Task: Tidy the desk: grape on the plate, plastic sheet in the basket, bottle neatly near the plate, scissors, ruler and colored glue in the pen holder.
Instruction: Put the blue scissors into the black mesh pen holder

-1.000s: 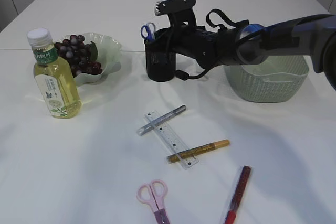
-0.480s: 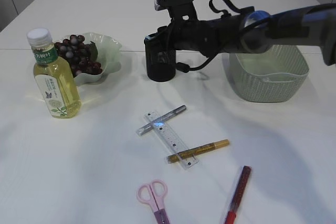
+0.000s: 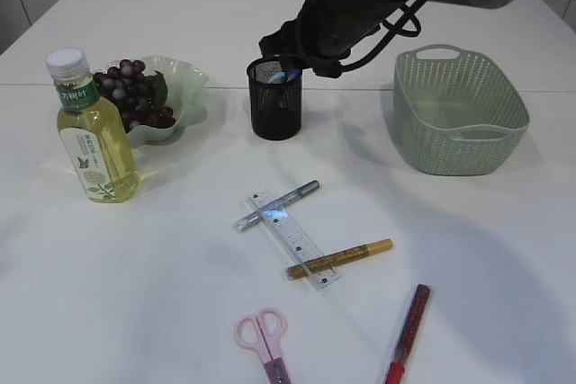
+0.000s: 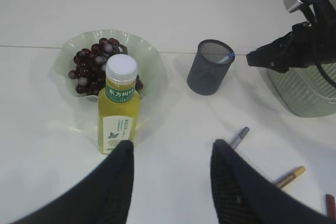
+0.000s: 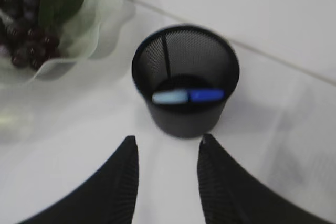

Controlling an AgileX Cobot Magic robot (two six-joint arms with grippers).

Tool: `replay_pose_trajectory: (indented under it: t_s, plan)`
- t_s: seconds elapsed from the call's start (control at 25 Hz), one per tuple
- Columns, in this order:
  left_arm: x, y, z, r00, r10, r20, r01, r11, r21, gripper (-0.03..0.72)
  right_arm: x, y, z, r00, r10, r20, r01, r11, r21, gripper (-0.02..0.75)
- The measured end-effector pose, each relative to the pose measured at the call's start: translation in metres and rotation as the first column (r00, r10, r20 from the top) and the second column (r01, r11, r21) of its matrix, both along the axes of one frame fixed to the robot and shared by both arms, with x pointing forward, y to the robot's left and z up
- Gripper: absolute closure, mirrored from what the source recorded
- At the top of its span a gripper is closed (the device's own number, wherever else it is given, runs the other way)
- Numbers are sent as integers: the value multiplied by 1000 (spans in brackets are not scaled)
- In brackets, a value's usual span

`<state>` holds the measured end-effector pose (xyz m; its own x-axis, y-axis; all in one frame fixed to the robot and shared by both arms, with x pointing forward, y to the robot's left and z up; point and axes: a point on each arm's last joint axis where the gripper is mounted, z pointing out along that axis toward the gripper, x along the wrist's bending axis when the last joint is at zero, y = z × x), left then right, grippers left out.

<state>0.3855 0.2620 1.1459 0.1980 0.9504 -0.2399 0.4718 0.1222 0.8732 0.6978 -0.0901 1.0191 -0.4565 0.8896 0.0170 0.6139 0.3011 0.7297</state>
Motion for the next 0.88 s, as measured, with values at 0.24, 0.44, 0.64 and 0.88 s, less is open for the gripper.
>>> replay_pose_trajectory:
  t_s: [0.24, 0.44, 0.64, 0.88]
  plan:
    - [-3, 0, -6, 998, -14, -68, 15, 1000, 15, 335, -29, -5, 30, 961, 39, -274, -53, 998, -45, 427]
    - [-6, -1, -11, 991, -25, -130, 29, 999, 30, 335, -41, -8, 49, 927, 40, -373, -65, 996, -55, 427]
    - [-9, -1, -20, 972, -35, -233, 50, 997, 59, 335, -46, -10, 50, 898, 2, -441, -32, 998, -61, 427]
    - [-10, 2, -25, 956, -27, -294, 61, 992, 107, 335, -48, -7, 51, 882, -15, -471, 5, 1000, -23, 427]
